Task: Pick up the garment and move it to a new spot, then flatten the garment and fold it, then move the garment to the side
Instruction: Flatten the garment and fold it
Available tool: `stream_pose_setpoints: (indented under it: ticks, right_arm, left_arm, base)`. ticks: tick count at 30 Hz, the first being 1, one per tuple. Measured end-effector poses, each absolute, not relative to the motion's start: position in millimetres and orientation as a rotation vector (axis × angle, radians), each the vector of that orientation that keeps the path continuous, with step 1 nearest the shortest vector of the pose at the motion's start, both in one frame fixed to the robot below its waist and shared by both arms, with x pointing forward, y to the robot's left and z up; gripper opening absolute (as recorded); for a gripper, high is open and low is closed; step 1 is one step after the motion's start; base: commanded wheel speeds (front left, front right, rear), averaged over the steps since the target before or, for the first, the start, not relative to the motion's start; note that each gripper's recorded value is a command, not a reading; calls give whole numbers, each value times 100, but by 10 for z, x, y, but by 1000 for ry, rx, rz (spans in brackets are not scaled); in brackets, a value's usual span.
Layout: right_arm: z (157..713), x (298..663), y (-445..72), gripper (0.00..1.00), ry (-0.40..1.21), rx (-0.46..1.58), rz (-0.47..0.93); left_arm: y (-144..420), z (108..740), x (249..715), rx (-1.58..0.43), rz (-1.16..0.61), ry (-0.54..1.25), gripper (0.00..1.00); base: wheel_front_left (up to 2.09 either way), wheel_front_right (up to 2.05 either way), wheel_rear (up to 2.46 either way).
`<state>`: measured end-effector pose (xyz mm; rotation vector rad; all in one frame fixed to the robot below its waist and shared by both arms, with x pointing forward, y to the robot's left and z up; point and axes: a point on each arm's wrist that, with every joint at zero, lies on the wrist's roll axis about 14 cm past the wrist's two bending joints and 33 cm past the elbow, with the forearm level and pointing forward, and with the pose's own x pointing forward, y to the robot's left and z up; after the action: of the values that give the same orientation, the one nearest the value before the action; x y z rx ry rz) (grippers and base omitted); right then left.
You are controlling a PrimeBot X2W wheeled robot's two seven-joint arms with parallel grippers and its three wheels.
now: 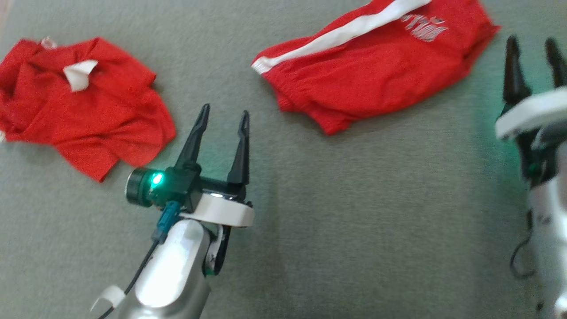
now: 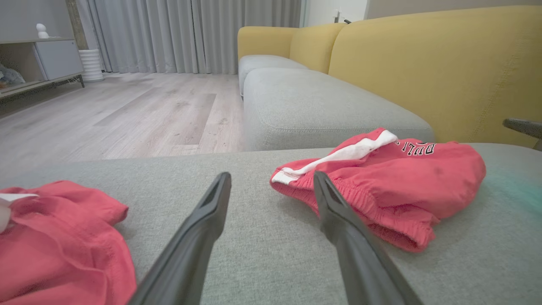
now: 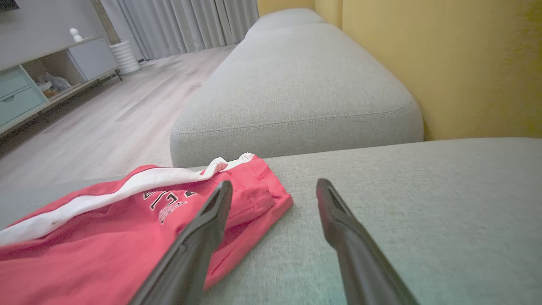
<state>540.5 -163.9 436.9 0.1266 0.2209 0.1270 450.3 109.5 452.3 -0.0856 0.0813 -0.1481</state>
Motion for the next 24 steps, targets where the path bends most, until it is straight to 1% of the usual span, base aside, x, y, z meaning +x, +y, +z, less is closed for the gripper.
stream_pose_setpoints:
  ticks: [3, 7, 8, 11, 18, 19, 20, 24]
  right_arm:
    - [4216, 5662, -1581, 100, 293, 124, 138]
    - [3979, 5896, -1479, 100, 387, 102, 164]
    - [3829, 5956, -1475, 100, 433, 62, 172]
    - [3600, 5999, -1541, 100, 500, -18, 175]
    - [3491, 6160, -1400, 100, 538, -14, 199]
    - [3473, 6153, -1386, 3, 547, -6, 202]
    - [3469, 6149, -1367, 0, 550, -4, 208]
    - [3516, 6135, -1358, 0, 531, 19, 214]
  left_arm:
    - [1127, 4449, 4525, -86, -141, 100, 100]
    - [1221, 4385, 4551, -85, -113, 117, 100]
    - [1260, 4369, 4576, -81, -101, 121, 100]
    - [1312, 4349, 4614, -75, -89, 124, 100]
    - [1378, 4285, 4645, -83, -56, 140, 100]
    - [1371, 4278, 4648, -83, -57, 142, 100]
    - [1360, 4270, 4652, -85, -60, 143, 100]
    - [1307, 4268, 4681, -90, -70, 141, 100]
  base:
    - [0, 0, 0]
    - [0, 0, 0]
    - [0, 0, 0]
    - [0, 0, 0]
    - [0, 0, 0]
    - [0, 0, 0]
    - [0, 0, 0]
    - [0, 0, 0]
